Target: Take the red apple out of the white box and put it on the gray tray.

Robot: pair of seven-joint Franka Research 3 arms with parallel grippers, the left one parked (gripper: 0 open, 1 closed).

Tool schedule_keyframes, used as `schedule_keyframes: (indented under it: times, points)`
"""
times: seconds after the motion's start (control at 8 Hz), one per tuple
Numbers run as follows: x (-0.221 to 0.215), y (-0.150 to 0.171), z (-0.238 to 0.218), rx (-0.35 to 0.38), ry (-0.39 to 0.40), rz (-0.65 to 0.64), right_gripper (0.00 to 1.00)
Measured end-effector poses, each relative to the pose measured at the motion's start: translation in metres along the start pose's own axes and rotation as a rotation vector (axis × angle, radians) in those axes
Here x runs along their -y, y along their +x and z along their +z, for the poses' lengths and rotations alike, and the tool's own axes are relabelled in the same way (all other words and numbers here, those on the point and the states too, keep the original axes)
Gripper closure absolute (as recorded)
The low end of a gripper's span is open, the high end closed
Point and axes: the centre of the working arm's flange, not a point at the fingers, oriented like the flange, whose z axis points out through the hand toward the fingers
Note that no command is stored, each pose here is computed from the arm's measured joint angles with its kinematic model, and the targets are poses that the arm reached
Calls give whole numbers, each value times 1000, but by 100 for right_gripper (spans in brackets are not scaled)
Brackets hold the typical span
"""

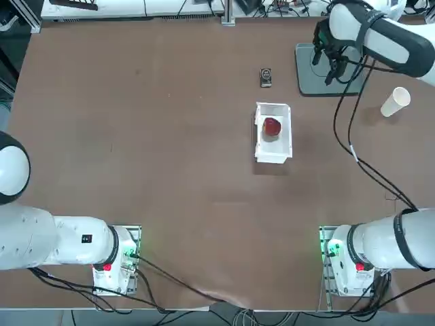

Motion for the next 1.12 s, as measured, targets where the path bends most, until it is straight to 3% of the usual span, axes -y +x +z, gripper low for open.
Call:
schedule_keyframes:
  times: [0.25,0.5,1.12]
  points:
    - [4,0,7,2,3,118,0]
    - [12,-1,12,55,14,197,0]
    - [19,3,20,72,4,259,0]
